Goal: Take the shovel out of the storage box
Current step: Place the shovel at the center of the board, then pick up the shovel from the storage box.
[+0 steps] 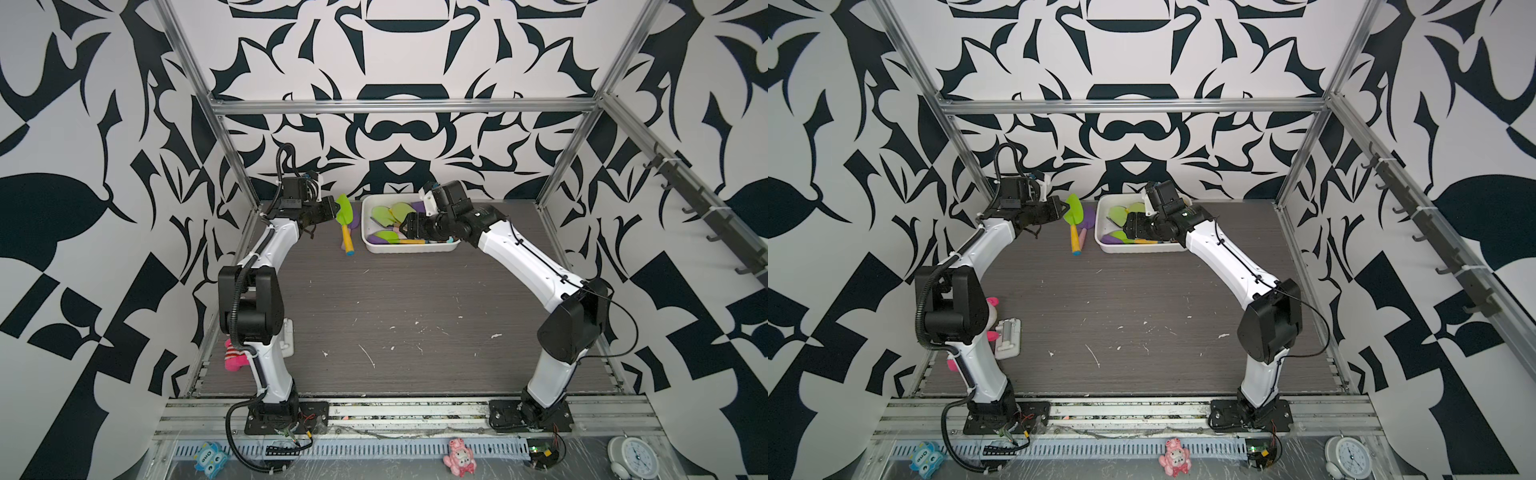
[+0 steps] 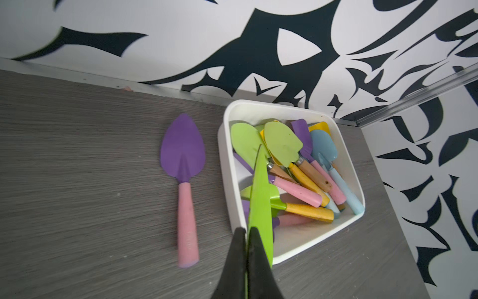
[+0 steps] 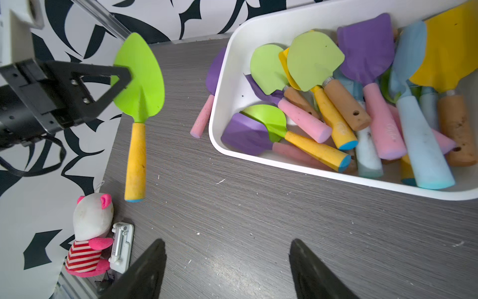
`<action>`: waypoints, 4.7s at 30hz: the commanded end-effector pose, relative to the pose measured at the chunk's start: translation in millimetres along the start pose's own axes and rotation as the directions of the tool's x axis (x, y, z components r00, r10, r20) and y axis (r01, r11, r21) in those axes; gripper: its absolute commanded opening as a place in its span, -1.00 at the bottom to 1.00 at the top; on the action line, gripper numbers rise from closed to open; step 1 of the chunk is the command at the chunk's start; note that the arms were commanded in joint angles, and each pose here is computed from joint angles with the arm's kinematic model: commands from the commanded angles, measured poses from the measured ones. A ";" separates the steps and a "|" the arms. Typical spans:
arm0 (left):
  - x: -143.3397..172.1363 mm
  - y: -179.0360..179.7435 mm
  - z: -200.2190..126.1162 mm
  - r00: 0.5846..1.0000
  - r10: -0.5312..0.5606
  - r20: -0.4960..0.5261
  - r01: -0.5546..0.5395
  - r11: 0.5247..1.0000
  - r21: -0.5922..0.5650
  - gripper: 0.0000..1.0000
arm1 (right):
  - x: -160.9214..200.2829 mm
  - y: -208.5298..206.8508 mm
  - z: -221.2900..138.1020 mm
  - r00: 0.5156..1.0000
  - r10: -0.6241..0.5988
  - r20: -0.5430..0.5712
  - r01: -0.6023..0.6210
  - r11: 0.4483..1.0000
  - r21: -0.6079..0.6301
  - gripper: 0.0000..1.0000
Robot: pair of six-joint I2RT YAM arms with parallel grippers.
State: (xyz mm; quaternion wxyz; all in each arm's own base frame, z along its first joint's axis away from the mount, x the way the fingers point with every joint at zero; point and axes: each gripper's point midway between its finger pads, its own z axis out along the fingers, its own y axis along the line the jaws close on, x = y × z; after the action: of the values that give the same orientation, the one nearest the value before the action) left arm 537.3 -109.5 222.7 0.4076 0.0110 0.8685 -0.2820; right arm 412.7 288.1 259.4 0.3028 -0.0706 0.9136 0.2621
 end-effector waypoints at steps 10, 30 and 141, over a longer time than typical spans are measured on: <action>-7.3 75.3 16.5 0.995 0.083 -0.054 -0.088 0.992 -0.093 -1.00 | -18.7 3.4 -17.2 0.997 -0.069 -0.023 0.070 0.996 0.053 0.55; -4.4 142.9 102.7 0.988 0.087 -0.125 -0.095 0.994 -0.053 -1.00 | -1.2 -9.3 7.0 0.986 -0.013 -0.166 0.033 0.993 0.115 0.42; 2.3 -212.2 -10.5 0.952 -0.306 -0.028 0.304 0.923 0.234 0.58 | -43.3 -172.8 17.1 0.989 -0.072 -0.128 0.108 0.947 0.303 -1.00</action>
State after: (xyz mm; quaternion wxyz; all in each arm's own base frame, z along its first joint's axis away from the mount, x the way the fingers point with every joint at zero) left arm 472.3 -269.7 321.7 0.3743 -0.0658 0.8260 -0.4163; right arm 499.6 150.1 160.8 0.2074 -0.0654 0.9702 0.1069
